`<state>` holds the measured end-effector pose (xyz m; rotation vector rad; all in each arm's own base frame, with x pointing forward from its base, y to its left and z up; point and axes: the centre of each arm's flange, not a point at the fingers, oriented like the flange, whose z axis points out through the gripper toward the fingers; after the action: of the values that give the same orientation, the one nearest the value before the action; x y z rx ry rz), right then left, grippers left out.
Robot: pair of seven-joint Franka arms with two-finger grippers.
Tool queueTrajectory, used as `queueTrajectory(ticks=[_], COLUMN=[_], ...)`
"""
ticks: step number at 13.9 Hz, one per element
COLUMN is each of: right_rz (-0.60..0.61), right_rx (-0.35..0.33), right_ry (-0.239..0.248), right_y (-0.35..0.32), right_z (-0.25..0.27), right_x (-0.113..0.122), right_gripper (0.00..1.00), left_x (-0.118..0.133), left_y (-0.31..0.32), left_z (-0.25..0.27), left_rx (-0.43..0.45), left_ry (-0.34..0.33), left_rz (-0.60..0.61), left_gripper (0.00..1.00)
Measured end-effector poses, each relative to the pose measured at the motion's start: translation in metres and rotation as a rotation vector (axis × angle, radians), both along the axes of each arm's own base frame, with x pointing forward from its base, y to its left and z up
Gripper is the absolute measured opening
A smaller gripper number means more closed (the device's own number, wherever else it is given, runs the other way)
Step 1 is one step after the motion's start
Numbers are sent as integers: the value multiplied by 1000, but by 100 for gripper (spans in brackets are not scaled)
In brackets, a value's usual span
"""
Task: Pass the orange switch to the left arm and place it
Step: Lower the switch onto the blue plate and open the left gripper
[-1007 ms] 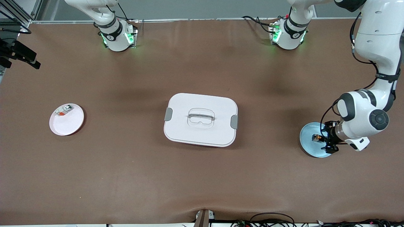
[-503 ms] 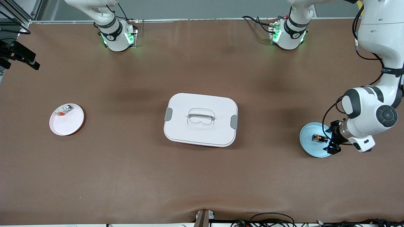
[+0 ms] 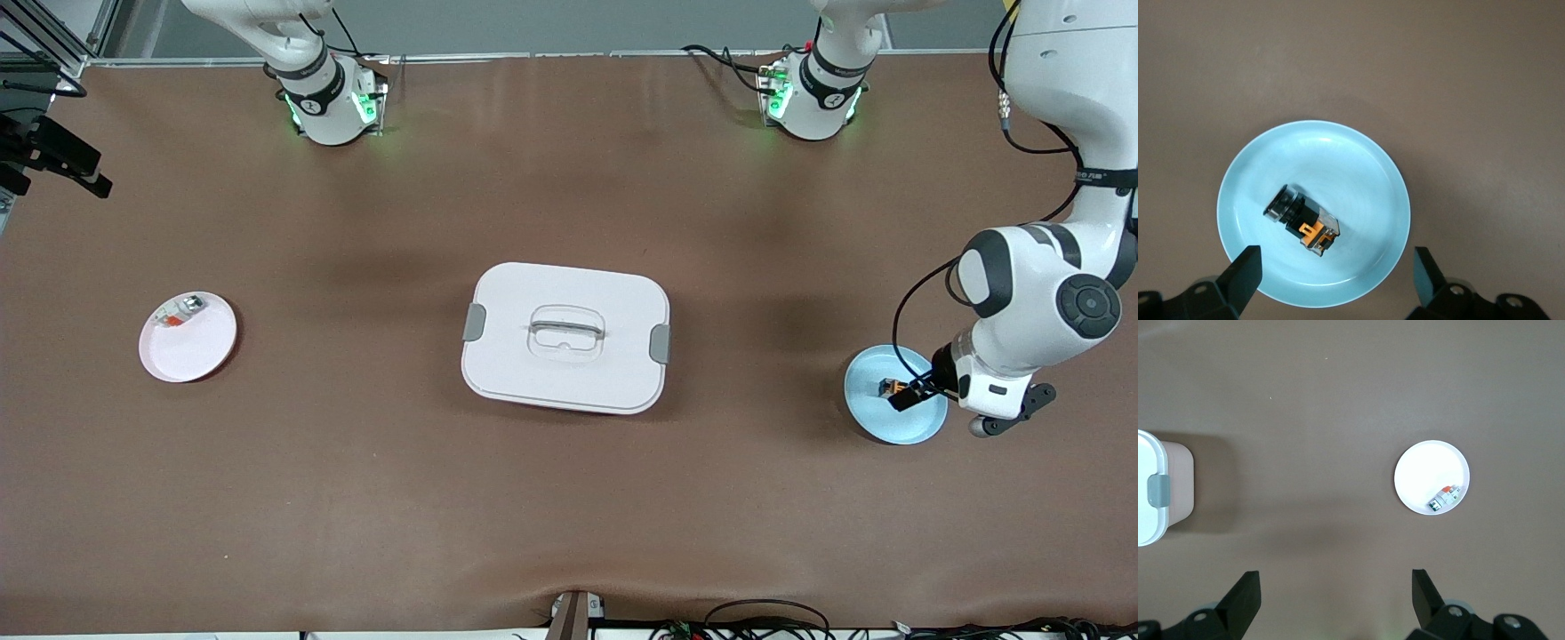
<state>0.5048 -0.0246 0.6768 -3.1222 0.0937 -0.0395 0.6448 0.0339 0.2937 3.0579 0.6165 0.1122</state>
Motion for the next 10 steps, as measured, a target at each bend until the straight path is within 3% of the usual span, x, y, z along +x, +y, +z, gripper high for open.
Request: queueTrajectory(ticks=[4, 10], right_rz=[4, 4], right_rx=[0, 0], right_ry=[-1, 1], right_y=[2, 2], right_z=[0, -1], right_x=[0, 0], right_gripper=[100, 100], left_x=[1, -16], left_y=[-8, -15], left_z=[39, 128], left_rx=[29, 36], left_ry=[-58, -69], left_rz=[-255, -296], left_gripper=[100, 100])
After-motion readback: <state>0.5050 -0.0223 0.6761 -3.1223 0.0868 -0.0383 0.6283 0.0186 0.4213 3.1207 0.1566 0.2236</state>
